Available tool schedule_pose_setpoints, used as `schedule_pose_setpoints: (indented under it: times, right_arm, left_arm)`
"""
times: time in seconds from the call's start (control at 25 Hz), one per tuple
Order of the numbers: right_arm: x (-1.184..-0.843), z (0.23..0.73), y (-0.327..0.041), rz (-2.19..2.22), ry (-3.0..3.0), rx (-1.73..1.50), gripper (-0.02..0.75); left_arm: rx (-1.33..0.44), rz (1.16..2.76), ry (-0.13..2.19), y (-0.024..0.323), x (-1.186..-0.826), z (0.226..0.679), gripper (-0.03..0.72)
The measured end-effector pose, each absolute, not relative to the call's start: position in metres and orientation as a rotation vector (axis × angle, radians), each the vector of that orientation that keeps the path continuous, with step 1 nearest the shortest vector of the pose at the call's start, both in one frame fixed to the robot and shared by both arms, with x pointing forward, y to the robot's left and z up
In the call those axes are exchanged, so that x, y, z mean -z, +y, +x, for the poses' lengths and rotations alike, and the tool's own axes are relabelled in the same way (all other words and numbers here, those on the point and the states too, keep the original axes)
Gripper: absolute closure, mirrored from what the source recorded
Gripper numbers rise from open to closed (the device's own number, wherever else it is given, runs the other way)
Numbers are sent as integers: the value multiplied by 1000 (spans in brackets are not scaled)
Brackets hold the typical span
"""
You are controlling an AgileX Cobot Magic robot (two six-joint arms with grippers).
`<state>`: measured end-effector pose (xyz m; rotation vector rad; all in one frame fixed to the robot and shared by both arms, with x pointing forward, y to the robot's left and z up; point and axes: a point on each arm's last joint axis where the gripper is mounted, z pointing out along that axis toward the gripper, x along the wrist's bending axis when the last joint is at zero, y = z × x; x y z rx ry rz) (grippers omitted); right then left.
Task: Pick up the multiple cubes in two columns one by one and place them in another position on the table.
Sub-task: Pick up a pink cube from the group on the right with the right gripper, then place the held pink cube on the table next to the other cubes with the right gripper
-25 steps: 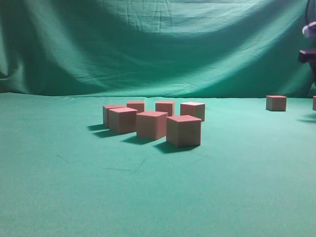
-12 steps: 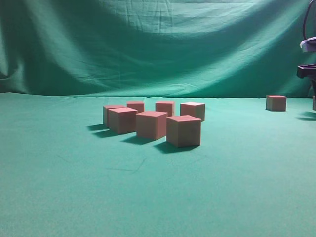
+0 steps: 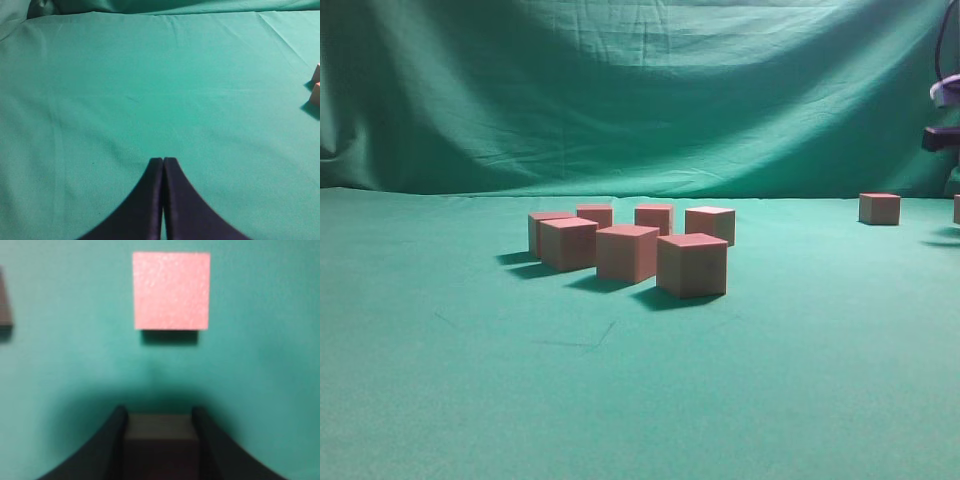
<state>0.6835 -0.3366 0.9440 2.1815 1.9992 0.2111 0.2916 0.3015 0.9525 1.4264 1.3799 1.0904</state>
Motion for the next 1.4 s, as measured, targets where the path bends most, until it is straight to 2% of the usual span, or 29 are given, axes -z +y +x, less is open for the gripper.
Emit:
schedule_pose_setpoints:
  times: [0.12,0.32,0.52,0.8,0.96,1.08,1.4]
  right_arm:
    - [-974,676,-333,2204,1977,-282,474]
    - [-1049,650,-322,2147,1934,-429,474]
    - [-1118,608,-290,2003,1991,-541,474]
    - [-1170,552,-238,1803,2146,-632,474]
    - [-1178,516,-212,1698,2249,-696,474]
    - [-1170,483,-197,1645,2359,-715,474]
    - [-1115,414,-167,1572,2646,-753,474]
  left_arm:
    - [-1090,1426,1380,301,-953,292,688]
    - [-1090,1426,1380,301,-953,292,688]
    - [-1090,1426,1380,301,-953,292,688]
    - [-1090,1426,1380,301,-953,292,688]
    - [-1090,1426,1380,301,-953,292,688]
    - [-1090,1426,1380,301,-953,292,688]
    - [-1090,1426,1380,301,-953,292,688]
